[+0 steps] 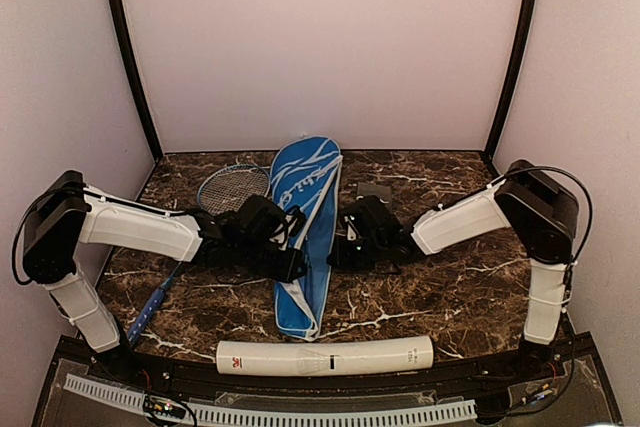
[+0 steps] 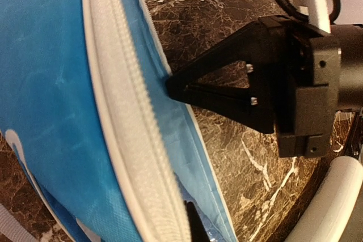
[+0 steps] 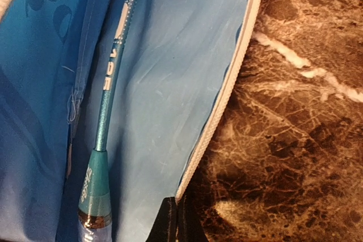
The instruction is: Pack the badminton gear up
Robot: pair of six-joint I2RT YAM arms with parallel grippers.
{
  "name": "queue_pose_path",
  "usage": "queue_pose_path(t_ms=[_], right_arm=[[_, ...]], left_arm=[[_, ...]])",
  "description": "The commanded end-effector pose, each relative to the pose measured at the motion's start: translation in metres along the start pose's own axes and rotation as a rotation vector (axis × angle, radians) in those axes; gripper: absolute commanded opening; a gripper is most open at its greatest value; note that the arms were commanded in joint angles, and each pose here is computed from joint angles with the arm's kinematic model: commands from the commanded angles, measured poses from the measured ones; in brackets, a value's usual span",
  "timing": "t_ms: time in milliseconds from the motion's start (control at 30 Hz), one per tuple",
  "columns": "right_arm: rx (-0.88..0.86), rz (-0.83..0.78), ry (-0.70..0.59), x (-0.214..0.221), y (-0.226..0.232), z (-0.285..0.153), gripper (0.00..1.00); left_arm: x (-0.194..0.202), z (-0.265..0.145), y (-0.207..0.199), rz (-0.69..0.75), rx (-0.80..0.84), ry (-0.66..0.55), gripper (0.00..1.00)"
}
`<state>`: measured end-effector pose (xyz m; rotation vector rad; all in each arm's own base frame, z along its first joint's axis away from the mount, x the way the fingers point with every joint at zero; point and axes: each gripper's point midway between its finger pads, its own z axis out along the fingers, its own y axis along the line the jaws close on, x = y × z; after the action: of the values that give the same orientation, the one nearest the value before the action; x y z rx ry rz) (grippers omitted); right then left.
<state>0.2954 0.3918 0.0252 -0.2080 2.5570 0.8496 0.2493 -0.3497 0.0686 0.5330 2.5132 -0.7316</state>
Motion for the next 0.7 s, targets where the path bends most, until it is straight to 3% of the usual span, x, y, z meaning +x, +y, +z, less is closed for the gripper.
queue_pose_path(t_ms=[0, 100, 367, 567, 667], right_arm=[[-0.015, -0.015, -0.078, -0.02, 0.012, -0.024, 0.0], [-0.031, -0.01, -0.089, -0.021, 0.017, -0.031, 0.0], [-0.063, -0.016, -0.095, -0.017, 0.03, -0.037, 0.0], [-0.072, -0.031, -0.116, -0.02, 0.038, -0.042, 0.0], [-0.07, -0.037, -0.131, -0.023, 0.04, -0.045, 0.0]], left_arm=[[-0.005, -0.011, 0.011, 0.018, -0.066, -0.024, 0.0], [-0.011, -0.013, 0.009, 0.019, -0.069, -0.033, 0.03], [-0.011, -0.008, 0.009, 0.016, -0.089, -0.008, 0.63], [-0.002, -0.004, 0.018, 0.052, -0.179, 0.057, 0.85], [0.004, 0.0, 0.02, 0.075, -0.215, 0.088, 0.89]])
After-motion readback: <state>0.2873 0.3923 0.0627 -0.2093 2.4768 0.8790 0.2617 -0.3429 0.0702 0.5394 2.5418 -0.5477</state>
